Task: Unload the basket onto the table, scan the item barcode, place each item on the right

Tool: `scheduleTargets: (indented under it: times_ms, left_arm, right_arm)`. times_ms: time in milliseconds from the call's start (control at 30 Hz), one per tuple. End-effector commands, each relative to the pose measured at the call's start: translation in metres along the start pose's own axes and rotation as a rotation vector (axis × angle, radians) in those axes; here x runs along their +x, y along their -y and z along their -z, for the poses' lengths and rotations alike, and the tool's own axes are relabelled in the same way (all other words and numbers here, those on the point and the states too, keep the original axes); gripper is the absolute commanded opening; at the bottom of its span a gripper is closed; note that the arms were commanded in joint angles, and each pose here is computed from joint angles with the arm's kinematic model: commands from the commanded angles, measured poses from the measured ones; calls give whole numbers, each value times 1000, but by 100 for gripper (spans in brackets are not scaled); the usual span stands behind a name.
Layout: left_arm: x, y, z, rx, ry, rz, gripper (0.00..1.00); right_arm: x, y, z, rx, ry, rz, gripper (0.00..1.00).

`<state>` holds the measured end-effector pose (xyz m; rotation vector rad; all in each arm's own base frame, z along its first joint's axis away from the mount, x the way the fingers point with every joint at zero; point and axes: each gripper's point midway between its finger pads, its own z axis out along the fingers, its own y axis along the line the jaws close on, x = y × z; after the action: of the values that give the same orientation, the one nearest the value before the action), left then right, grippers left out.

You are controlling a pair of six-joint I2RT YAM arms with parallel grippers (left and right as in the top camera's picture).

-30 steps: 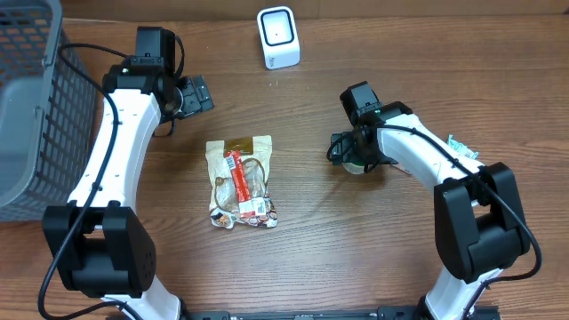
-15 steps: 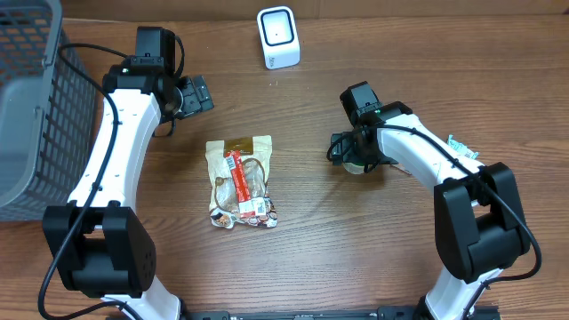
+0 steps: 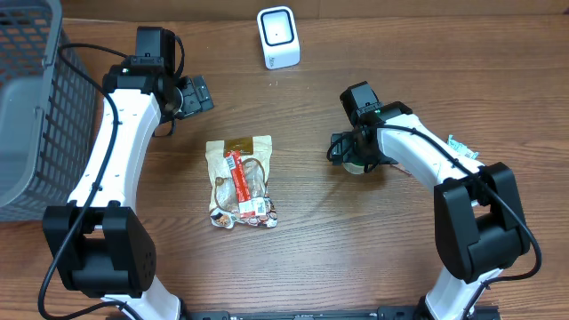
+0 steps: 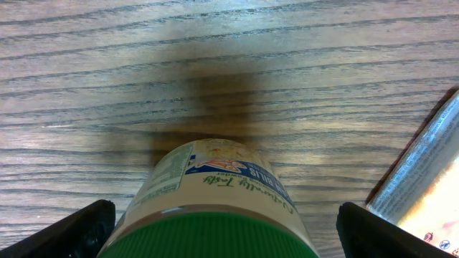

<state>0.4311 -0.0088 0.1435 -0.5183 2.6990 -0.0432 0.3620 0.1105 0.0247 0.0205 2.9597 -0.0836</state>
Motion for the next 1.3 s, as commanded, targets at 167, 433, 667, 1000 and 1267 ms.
scheduleTargets:
  times_ms: [167,433,667,1000,1267]
  left_arm:
    - [-8,5,12,21,33,7,100]
    - [-8,5,12,21,33,7,100]
    - [-8,5,12,21,33,7,100]
    - [-8,5,12,21,33,7,100]
    - [-8,5,12,21,33,7,100]
  right_arm:
    - [-23,-7,6,-22,78,-6,100]
    - [-27,-8,7,-29,97,-9,100]
    - [-27,-8,7,-29,97,-9,100]
    - [-27,-9,7,-35,94,-9,100]
    - [-18,-7,6,-36,53,-10,99]
